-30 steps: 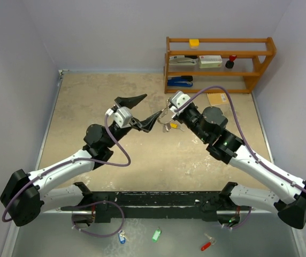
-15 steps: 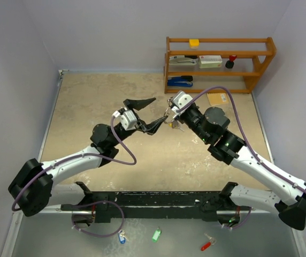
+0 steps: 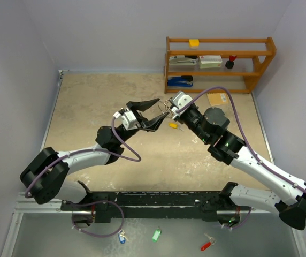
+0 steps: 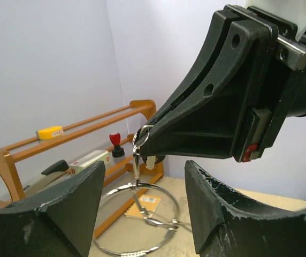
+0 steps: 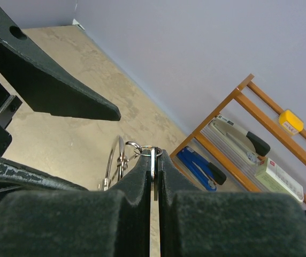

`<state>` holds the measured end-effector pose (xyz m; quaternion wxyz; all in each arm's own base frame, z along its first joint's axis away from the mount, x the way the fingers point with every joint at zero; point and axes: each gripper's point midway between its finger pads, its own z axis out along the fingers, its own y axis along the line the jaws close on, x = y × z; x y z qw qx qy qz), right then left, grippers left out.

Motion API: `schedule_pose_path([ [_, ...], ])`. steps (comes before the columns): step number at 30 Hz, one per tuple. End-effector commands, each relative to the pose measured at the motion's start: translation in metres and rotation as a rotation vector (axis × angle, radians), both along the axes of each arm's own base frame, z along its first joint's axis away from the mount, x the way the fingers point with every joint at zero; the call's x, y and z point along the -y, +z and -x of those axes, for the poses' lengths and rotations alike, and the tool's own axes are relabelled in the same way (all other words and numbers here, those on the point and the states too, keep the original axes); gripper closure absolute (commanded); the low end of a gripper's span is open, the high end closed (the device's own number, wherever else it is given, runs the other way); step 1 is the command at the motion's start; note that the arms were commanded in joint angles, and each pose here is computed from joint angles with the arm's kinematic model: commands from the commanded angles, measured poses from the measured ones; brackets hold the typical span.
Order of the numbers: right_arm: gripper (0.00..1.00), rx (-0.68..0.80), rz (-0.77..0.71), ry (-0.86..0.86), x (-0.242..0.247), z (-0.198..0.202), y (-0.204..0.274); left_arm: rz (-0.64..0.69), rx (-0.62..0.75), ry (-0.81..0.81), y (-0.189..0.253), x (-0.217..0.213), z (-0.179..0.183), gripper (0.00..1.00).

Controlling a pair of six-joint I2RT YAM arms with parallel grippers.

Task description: Remove the keys from the keyring

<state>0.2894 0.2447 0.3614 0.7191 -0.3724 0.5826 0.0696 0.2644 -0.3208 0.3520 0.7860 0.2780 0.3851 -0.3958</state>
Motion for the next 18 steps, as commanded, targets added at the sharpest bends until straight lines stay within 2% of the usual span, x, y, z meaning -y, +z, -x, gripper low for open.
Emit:
schedule_pose_path([
  [1,1.00,0.071,-0.094,0.022,-0.001,0.008,0.040,0.111,0.057,0.004,0.024,-0.011,0.004,0.43],
  [9,1.00,0.067,-0.093,0.018,-0.001,0.007,0.038,0.147,0.034,-0.017,0.017,-0.004,-0.002,0.47],
  [18,1.00,0.067,-0.094,0.013,-0.002,0.006,0.038,0.117,0.020,0.009,0.010,0.006,-0.006,0.49],
])
